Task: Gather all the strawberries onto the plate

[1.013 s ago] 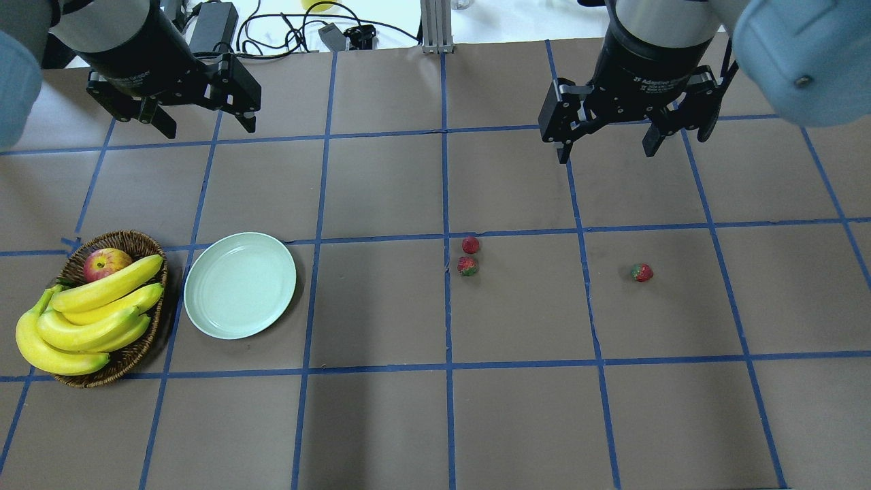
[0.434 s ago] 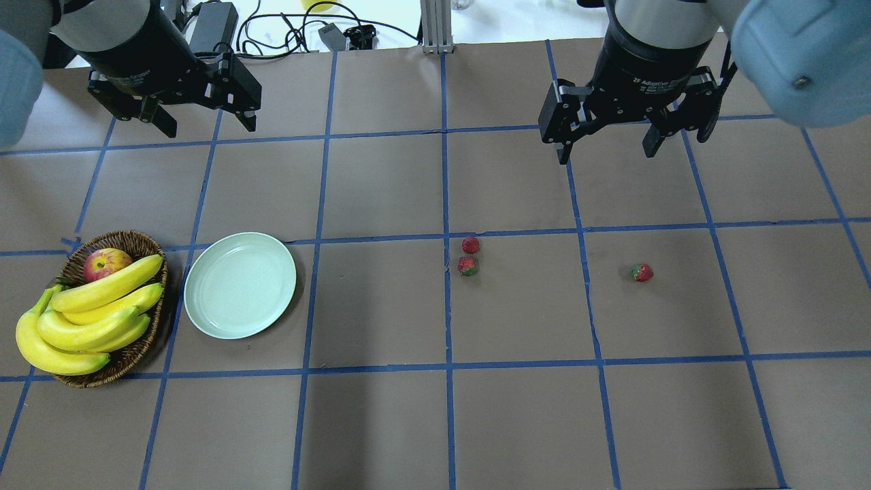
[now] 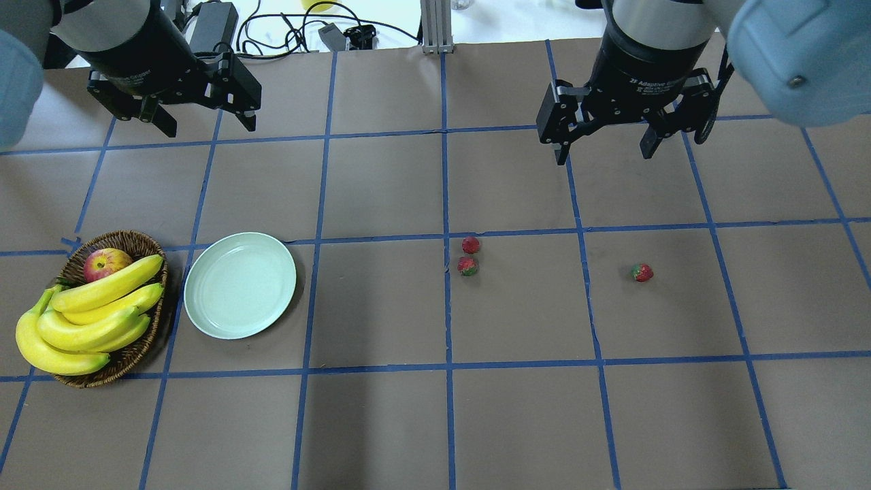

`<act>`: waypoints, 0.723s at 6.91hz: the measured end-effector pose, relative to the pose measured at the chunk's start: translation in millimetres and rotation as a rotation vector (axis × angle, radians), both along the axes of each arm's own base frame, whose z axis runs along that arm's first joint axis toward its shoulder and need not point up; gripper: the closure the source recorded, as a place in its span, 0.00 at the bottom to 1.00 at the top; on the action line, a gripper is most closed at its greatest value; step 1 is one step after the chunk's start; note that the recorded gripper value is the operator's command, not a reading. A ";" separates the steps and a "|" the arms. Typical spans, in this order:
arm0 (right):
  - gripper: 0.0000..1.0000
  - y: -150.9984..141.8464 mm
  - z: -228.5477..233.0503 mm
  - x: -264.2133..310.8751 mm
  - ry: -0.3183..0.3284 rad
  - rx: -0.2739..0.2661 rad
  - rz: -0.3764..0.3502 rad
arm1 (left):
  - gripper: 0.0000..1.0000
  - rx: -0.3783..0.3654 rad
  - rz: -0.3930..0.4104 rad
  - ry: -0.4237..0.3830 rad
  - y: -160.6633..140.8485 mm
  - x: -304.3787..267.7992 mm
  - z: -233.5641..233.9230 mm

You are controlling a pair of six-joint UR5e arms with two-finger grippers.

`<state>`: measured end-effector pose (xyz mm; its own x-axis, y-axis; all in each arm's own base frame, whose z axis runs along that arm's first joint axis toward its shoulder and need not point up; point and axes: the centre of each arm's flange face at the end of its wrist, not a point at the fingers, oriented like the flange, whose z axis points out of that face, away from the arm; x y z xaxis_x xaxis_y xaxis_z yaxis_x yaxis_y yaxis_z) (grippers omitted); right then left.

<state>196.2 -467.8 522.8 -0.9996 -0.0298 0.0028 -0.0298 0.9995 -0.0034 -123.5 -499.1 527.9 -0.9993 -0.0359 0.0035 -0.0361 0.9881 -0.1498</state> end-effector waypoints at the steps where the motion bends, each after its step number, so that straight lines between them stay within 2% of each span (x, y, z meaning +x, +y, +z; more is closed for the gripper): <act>1: 0.00 -5.7 -2.9 1.5 -0.003 -0.001 -0.002 | 0.00 0.001 0.000 0.000 -0.6 0.0 -0.6; 3: 0.00 -19.6 -12.2 6.2 -0.005 0.007 -0.001 | 0.00 0.001 0.000 -0.001 -1.2 0.1 -0.9; 5: 0.00 -39.2 -52.0 40.5 -0.002 0.029 -0.038 | 0.00 0.001 0.000 0.000 -1.6 0.0 -0.7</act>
